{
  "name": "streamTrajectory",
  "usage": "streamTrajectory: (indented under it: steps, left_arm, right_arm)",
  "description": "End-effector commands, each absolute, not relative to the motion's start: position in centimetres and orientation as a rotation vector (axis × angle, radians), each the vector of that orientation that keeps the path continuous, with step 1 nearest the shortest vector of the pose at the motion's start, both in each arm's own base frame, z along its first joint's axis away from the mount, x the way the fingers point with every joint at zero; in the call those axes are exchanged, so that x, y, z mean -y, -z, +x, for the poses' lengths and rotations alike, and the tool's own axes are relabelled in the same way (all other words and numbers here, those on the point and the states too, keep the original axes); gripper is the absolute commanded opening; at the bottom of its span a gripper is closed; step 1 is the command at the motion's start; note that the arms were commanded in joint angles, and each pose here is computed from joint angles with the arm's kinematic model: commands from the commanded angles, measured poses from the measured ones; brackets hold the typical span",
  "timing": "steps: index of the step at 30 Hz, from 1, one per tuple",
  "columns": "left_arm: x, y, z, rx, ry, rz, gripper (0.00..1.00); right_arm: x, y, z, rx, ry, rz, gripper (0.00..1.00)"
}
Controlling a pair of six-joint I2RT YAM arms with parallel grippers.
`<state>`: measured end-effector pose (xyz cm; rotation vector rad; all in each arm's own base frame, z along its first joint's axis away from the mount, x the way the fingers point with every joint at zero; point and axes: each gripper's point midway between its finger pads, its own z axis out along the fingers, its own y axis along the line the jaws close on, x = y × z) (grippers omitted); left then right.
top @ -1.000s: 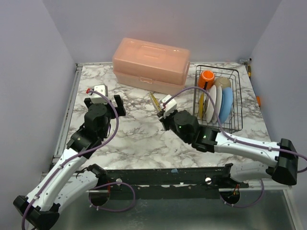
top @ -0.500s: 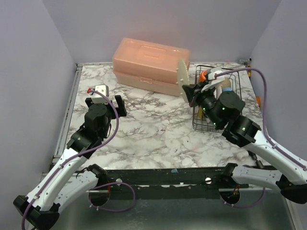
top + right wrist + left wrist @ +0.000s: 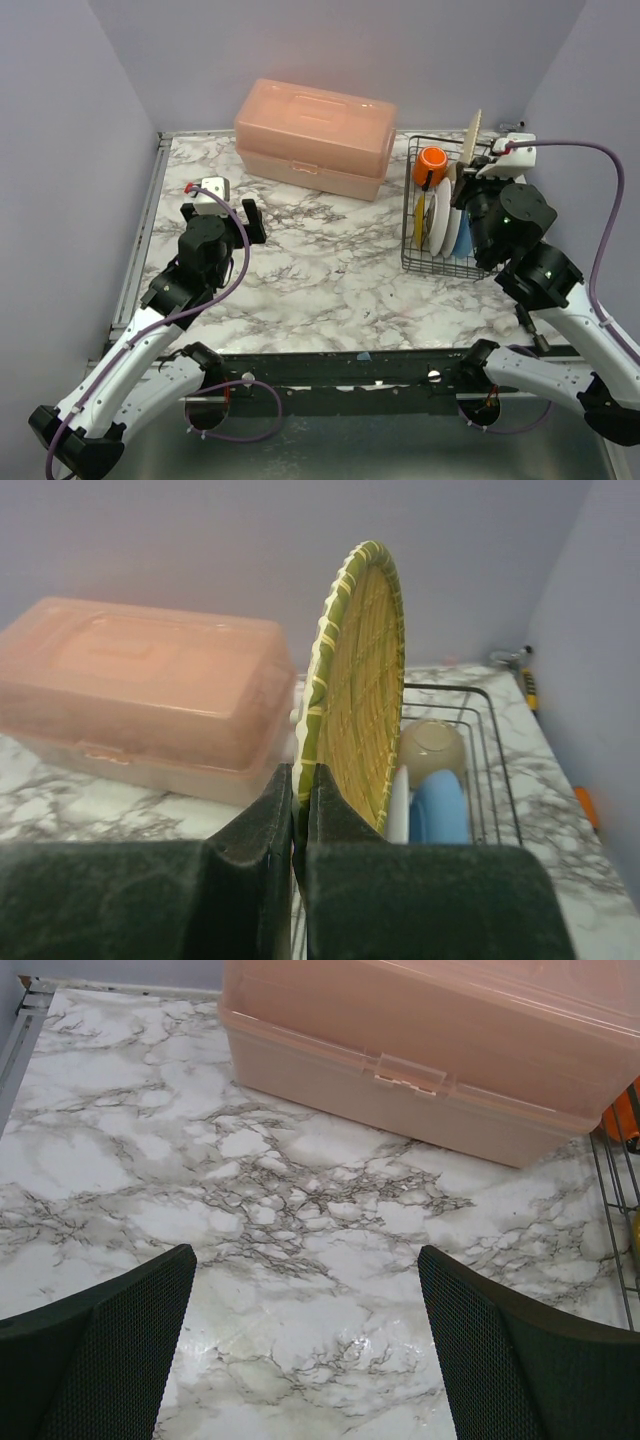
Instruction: Load the mixed dishes into the dish rack
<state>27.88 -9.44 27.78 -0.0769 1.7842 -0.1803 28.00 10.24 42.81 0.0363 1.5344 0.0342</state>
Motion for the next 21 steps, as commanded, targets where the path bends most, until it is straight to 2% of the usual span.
streamTrajectory:
  steps: [1,4,9,13,21]
  left_arm:
    - [10.1,-28.1,27.8,-1.784,0.221,-0.065,0.92]
    - [10.2,-28.1,27.8,-1.787,0.230,-0.063,0.92]
    - [10.3,-28.2,27.6,-1.782,0.228,-0.054,0.92]
    - [10.4,-28.5,27.4,-1.774,0.231,-0.051,0.92]
    - [10.9,-28.9,26.9,-1.768,0.264,-0.032,0.92]
  right_arm:
    - [-5.7,-43.1,27.8,-1.530,0.145,0.181,0.00]
    - [-5.7,-41.6,30.6,-1.596,0.134,0.163,0.00]
    - [1.2,-38.1,35.4,-1.735,0.038,0.293,0.00]
    - [6.0,-36.7,35.4,-1.750,-0.030,0.428,0.00]
    - [5.4,-33.8,36.0,-1.835,-0.125,0.412,0.00]
